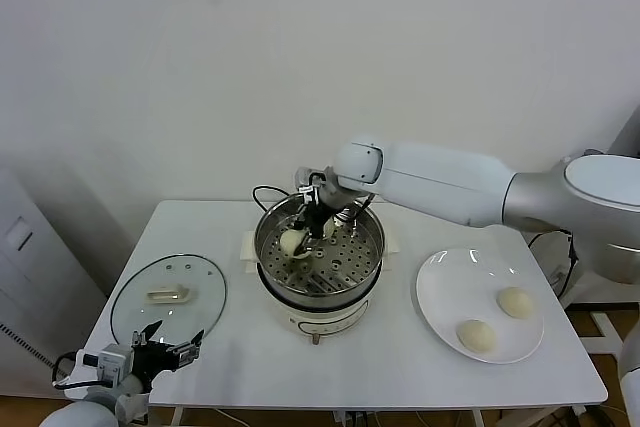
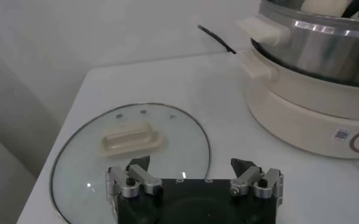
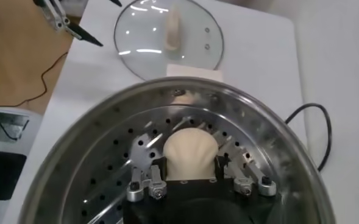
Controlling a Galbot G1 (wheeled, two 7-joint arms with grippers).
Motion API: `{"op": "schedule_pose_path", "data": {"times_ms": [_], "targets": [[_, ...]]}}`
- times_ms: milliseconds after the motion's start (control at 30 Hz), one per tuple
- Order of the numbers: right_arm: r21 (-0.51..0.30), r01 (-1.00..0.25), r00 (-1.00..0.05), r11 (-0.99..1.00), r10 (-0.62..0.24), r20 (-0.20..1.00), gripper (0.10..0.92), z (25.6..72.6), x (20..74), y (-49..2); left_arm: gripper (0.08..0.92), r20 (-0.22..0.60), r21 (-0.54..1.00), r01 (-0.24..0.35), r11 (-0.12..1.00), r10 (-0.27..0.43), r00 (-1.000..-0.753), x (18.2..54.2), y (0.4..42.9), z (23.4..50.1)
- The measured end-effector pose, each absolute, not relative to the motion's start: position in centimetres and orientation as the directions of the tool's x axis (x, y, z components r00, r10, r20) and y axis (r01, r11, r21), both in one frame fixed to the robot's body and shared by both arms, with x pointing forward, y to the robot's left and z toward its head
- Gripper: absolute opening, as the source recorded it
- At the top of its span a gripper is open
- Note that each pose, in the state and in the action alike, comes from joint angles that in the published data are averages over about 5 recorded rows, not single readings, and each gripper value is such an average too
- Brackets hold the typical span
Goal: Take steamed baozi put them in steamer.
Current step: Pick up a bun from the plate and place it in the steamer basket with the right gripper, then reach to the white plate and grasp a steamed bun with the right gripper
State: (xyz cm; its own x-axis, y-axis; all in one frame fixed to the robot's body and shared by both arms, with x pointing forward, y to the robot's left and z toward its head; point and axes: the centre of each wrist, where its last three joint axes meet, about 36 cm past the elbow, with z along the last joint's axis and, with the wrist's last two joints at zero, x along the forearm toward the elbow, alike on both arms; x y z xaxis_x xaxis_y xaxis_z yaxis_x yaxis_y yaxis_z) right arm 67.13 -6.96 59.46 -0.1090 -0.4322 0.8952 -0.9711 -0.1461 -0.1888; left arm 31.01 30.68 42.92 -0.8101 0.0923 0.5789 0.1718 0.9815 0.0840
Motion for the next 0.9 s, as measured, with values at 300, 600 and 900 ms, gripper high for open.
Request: {"op": "schedule_pose_path", "data": {"times_ms": [300, 600, 900], "targets": [[-0.2, -0.97, -0.121, -0.142, -0.432, 0.894, 0.682, 58.5, 67.2, -6.4, 0.823, 0.58, 0.083, 0.17, 0.982, 0.091, -0.81, 30.9, 30.8, 42.9], [-0.197, -0.968, -0.108, -0.156, -0.45, 0.886, 0.821, 62.1, 68.1, -9.7, 0.823, 0.582, 0.085, 0.168, 0.982, 0.088, -0.809, 30.8, 31.0, 42.9], [-0.179, -0.965, -0.09, -0.193, -0.397, 0.913, 0.823, 67.8, 67.9, -20.2, 0.823, 0.574, 0.091, 0.167, 0.982, 0.085, -0.814, 30.9, 31.2, 43.4]]}}
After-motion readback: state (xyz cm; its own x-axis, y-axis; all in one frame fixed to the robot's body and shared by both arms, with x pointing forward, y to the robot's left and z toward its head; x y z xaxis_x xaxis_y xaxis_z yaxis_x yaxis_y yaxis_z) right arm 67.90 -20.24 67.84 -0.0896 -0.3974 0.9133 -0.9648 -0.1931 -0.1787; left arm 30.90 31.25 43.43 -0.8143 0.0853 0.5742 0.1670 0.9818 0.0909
